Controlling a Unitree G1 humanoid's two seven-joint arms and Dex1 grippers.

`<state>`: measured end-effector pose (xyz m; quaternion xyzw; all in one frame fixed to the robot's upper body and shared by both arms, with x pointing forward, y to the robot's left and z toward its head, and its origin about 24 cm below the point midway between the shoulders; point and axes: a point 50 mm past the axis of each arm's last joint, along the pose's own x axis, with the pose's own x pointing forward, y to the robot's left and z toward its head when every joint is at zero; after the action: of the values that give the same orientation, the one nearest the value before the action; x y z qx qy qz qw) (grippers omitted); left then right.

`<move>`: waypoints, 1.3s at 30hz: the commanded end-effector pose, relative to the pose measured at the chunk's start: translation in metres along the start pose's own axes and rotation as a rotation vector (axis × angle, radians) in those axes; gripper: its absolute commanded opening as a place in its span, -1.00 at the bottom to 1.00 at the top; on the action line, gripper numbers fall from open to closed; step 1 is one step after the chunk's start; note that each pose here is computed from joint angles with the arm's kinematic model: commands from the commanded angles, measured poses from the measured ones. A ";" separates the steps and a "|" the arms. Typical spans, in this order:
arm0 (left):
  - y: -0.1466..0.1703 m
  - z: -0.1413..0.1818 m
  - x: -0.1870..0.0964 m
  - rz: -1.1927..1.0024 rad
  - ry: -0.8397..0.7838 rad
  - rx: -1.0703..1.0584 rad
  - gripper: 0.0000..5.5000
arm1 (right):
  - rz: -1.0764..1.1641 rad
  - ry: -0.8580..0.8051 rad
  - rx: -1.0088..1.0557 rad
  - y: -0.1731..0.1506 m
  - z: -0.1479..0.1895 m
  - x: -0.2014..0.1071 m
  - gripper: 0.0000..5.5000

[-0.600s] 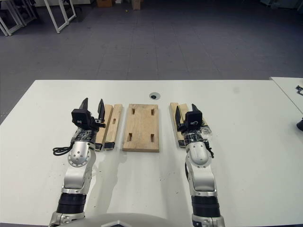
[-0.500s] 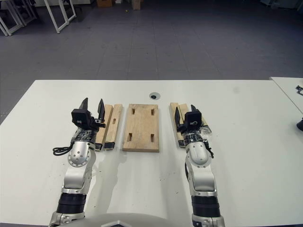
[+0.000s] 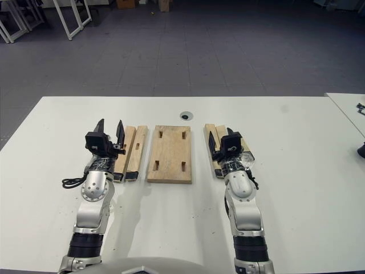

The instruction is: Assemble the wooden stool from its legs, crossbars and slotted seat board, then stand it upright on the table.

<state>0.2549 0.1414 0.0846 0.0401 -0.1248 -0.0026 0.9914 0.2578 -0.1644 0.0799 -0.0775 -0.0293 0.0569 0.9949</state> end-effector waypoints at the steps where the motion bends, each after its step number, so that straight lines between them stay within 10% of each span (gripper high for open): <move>1: 0.000 -0.003 0.001 0.009 0.015 0.006 -0.06 | -0.014 0.006 -0.017 -0.003 0.005 0.003 0.00; 33: 0.001 -0.004 0.001 0.013 0.016 -0.002 -0.06 | -0.130 0.085 -0.039 -0.048 -0.006 0.011 0.00; 39: 0.002 -0.005 0.000 0.015 0.023 -0.002 -0.06 | -0.133 0.385 -0.060 -0.094 -0.045 0.004 0.00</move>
<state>0.2556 0.1423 0.0800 0.0388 -0.1153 -0.0005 0.9926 0.2753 -0.2519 0.0620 -0.1334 0.1043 -0.0410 0.9847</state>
